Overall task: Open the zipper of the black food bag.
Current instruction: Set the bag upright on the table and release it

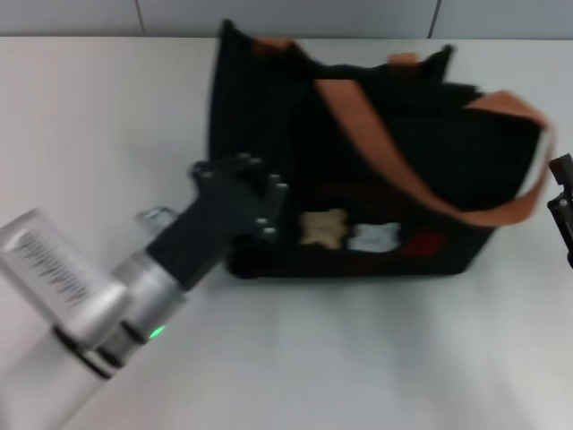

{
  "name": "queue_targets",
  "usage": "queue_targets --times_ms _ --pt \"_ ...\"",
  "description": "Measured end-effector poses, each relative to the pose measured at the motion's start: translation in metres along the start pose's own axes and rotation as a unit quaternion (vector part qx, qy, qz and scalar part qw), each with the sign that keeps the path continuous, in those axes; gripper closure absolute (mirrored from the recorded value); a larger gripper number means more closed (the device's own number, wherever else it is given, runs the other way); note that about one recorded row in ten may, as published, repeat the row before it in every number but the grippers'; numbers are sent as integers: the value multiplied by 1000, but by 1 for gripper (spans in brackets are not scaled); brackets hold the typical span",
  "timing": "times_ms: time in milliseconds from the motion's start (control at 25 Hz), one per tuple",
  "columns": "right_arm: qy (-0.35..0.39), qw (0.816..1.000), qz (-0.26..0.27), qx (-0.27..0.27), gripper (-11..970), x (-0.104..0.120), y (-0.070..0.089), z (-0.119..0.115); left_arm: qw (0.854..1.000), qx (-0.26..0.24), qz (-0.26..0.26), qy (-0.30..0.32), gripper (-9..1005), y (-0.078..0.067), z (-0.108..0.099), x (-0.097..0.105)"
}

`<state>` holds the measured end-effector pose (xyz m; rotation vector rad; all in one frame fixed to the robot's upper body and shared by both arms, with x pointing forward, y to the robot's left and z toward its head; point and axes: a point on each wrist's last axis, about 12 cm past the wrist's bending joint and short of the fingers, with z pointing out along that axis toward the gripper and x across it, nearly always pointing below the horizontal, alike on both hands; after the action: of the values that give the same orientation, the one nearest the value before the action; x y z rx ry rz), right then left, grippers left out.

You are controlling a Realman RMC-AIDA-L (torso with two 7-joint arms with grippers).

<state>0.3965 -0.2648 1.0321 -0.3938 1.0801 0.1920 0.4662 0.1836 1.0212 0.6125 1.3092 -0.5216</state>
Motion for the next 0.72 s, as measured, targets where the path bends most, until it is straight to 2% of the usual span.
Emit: queue_targets --times_ms 120,200,240,440,520,640,720 --pt "-15 1000 16 -1 358 -4 -4 -4 999 27 -6 16 908 -3 18 1" --pt "-20 999 27 -3 357 -7 -8 -8 999 31 -13 17 905 -2 20 0" --pt "-21 999 31 -3 357 -8 -9 -11 999 30 -17 11 904 -2 18 -1" --pt "-41 998 38 -5 197 -15 -14 -19 998 36 -31 -28 897 -2 -5 -7" --pt "-51 997 55 -10 184 -19 -19 -23 997 46 -30 -49 894 2 -17 -11" --pt "-53 993 98 -33 165 -21 -30 -24 996 50 -36 -59 766 6 -27 -12" --pt "-41 987 135 -77 152 -22 -41 -22 996 66 -39 -50 680 13 -35 -11"
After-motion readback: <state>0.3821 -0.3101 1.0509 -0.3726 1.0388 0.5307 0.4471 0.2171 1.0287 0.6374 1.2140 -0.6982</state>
